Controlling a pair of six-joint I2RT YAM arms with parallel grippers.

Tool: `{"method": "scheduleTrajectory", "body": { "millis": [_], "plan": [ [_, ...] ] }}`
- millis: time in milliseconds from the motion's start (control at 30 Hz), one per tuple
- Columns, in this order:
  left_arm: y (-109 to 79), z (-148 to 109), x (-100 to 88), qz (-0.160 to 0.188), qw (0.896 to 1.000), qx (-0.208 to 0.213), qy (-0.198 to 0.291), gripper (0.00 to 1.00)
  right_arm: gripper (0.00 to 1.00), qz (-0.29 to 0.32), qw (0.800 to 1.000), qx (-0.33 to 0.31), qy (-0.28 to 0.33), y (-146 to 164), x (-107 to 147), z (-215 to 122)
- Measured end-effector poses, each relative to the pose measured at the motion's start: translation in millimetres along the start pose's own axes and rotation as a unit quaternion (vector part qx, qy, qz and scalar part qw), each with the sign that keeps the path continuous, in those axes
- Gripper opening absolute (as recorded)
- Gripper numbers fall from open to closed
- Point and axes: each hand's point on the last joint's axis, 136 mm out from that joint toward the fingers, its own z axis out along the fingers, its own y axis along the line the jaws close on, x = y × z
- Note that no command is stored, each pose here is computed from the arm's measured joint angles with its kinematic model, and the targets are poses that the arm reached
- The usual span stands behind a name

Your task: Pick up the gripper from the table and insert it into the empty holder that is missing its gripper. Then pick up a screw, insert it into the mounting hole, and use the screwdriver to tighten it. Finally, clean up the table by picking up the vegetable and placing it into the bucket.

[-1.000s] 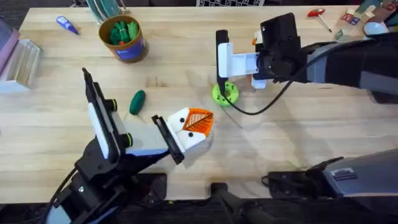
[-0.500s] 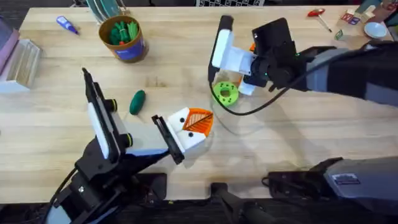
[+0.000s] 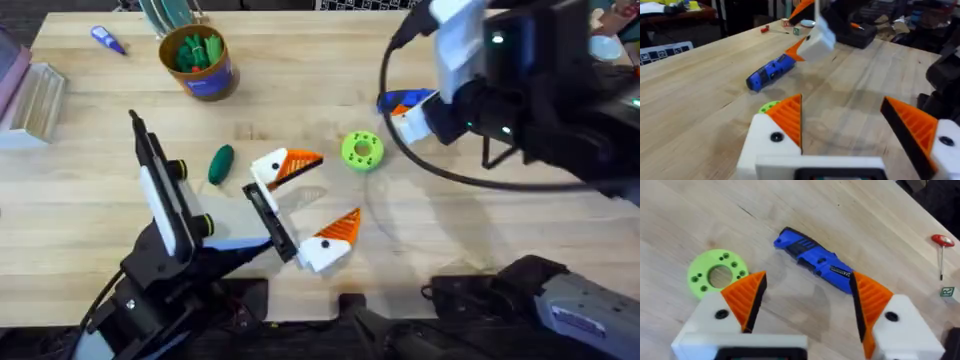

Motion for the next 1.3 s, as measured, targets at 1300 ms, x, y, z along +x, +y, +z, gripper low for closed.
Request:
{"method": "scheduleTrajectory", "body": {
  "millis": [1300],
  "plan": [
    [180.4,-76.9,-14.0,-0.194,0.793,-0.468,0.339,0.986,0.975,0.071,0.995,-0.001,-0.065,-6.8,-7.6,-60.7]
  ]
}}
